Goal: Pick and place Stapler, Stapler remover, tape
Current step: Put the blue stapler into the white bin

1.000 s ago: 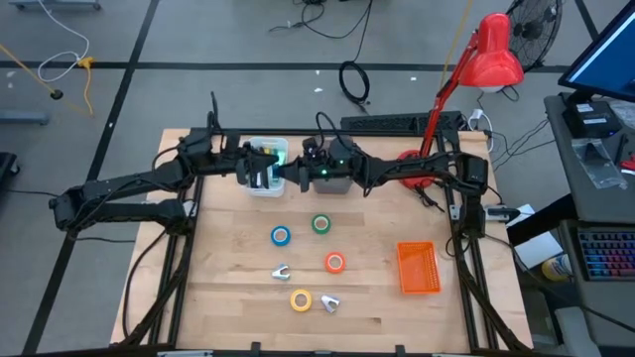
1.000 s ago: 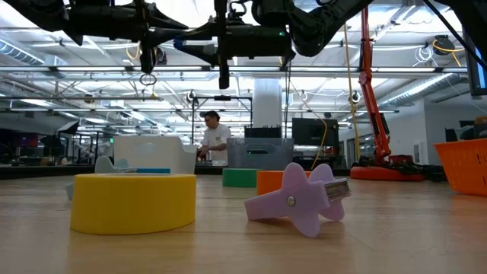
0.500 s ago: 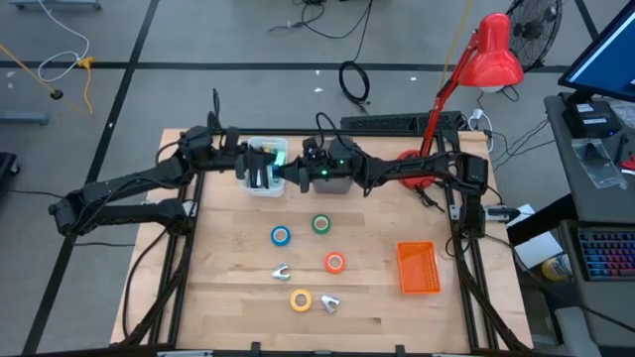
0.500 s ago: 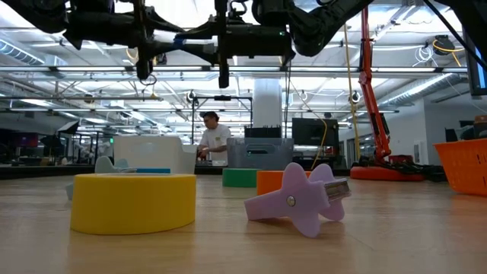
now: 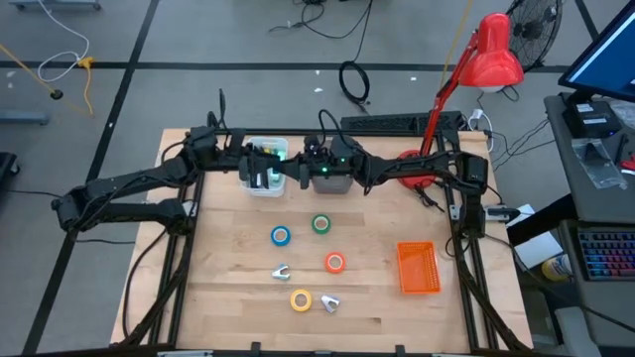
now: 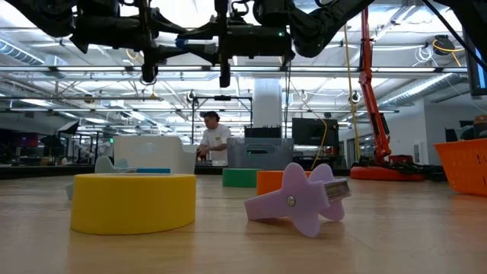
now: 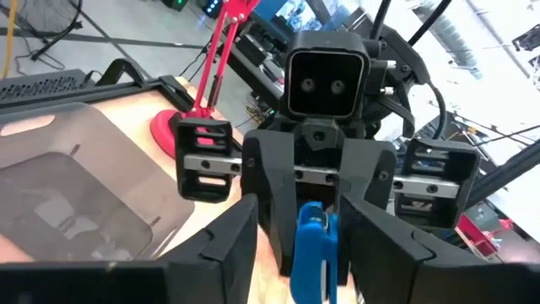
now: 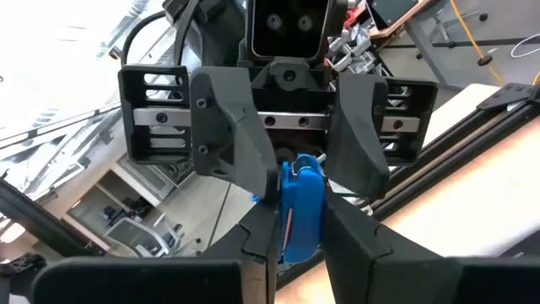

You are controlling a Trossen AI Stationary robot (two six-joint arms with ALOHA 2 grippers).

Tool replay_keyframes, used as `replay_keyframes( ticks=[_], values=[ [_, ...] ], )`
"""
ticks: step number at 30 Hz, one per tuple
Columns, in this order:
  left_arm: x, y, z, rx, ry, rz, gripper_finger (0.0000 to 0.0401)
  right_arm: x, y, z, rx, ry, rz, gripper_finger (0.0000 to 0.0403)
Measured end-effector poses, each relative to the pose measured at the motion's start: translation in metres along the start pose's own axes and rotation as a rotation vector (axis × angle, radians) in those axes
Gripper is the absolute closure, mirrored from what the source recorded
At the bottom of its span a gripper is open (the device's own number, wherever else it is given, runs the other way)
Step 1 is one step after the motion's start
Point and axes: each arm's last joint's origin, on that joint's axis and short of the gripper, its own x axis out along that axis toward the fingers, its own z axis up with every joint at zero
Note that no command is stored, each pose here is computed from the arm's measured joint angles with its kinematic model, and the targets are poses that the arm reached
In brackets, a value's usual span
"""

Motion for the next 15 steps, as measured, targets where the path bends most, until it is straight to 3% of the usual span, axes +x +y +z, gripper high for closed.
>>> replay_keyframes(
  ticks=[15],
  values=[
    [0.0056, 0.0019, 0.0003, 0.0, 0.017, -0.051, 0.0337, 0.0, 0.0, -0.0007, 0.006, 0.006, 0.001, 0.0344]
  ],
)
